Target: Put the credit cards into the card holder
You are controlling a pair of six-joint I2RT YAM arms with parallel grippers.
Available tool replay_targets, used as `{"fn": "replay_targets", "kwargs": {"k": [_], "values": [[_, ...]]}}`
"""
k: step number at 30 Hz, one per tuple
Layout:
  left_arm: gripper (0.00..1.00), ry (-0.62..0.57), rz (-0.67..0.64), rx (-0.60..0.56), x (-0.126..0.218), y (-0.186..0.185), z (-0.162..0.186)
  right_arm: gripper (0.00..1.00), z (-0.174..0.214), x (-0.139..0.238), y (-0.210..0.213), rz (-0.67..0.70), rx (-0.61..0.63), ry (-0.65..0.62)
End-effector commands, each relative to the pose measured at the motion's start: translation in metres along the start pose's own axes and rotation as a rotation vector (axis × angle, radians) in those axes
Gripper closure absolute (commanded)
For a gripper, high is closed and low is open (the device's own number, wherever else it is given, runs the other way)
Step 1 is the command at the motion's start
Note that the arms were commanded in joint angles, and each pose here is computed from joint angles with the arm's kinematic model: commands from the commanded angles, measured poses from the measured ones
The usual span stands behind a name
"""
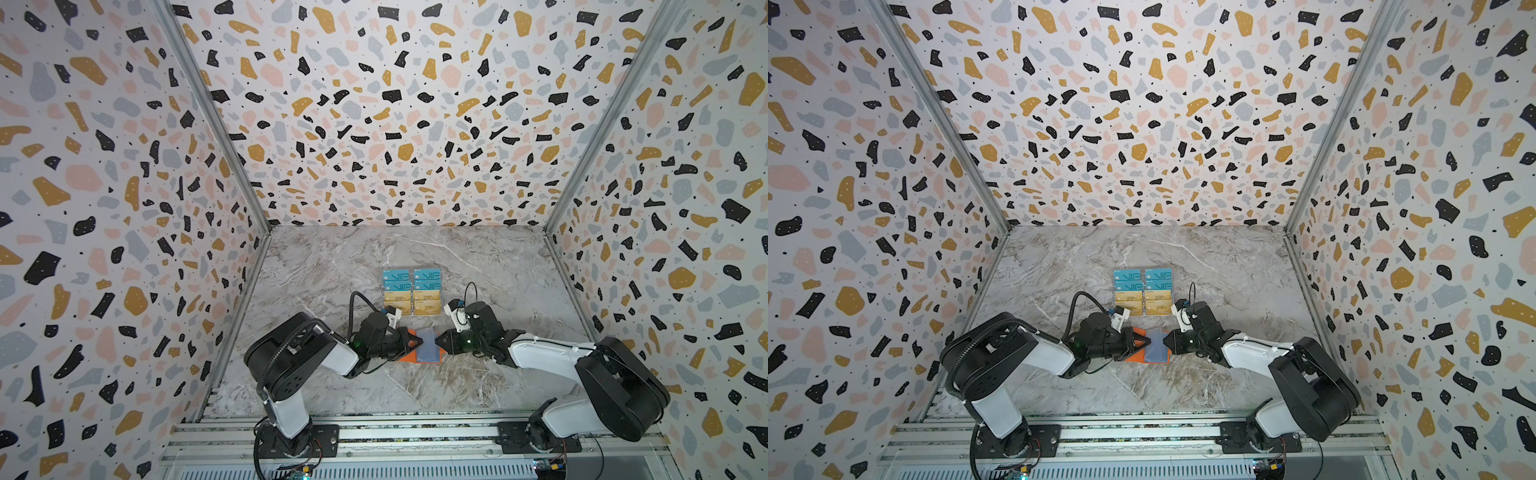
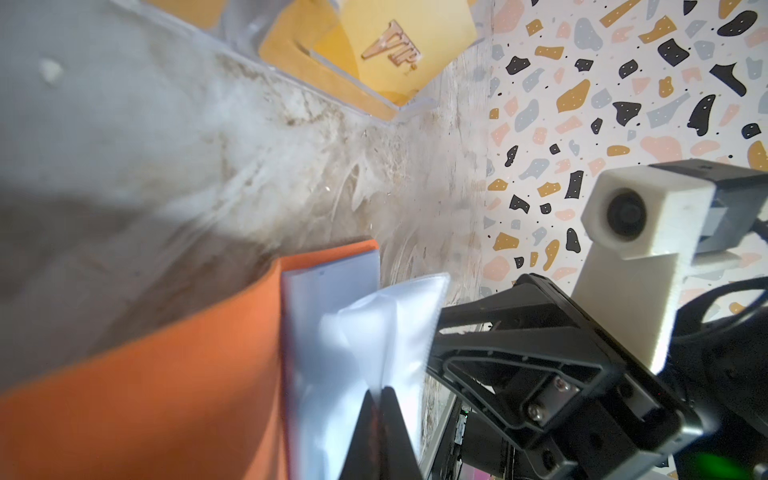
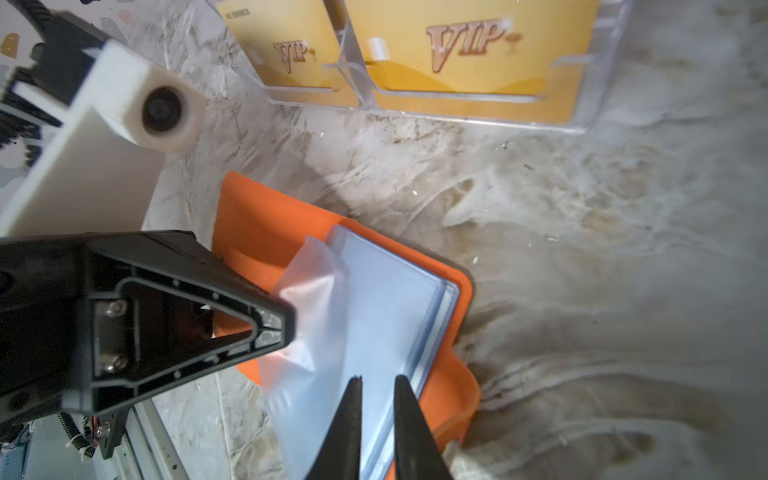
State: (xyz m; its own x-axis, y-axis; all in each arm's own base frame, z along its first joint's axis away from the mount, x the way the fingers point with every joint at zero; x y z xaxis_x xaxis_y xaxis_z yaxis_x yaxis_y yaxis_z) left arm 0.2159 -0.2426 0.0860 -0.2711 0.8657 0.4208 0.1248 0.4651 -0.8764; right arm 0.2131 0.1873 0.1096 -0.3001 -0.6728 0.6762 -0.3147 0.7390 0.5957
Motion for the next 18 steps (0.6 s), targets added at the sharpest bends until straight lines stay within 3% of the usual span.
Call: {"fn": "replay_targets", "kwargs": {"k": [1, 16, 18], "values": [[1.0, -0.016, 0.014, -0.032, 0.007, -0.001, -0.001, 0.82, -0.003, 0.001, 0.001, -0.011, 0.017, -0.006], [1.0, 0.001, 0.031, -0.036, 0.008, 0.0, 0.002, 0.82, 0.0, -0.015, 0.023, -0.121, 0.082, 0.046], [0.94, 0.005, 0.031, -0.034, 0.007, 0.001, 0.002, 0.82, 0.0, -0.015, 0.024, -0.126, 0.087, 0.046]]}}
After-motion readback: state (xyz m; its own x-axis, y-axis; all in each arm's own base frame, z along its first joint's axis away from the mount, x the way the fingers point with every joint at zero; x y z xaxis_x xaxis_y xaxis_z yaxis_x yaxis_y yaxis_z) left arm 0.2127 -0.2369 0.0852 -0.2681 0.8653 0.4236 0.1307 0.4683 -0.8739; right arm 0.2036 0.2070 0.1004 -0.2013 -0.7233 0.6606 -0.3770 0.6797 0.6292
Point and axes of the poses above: each gripper's point midway between its finger pads, its own x axis back along the fingers, its own y axis along the line the jaws close on, z = x × y, the point moved 9 cm from there along x, back along the fingers, and after that the axes turned 5 degrees about -x, right-handed, at the moved point
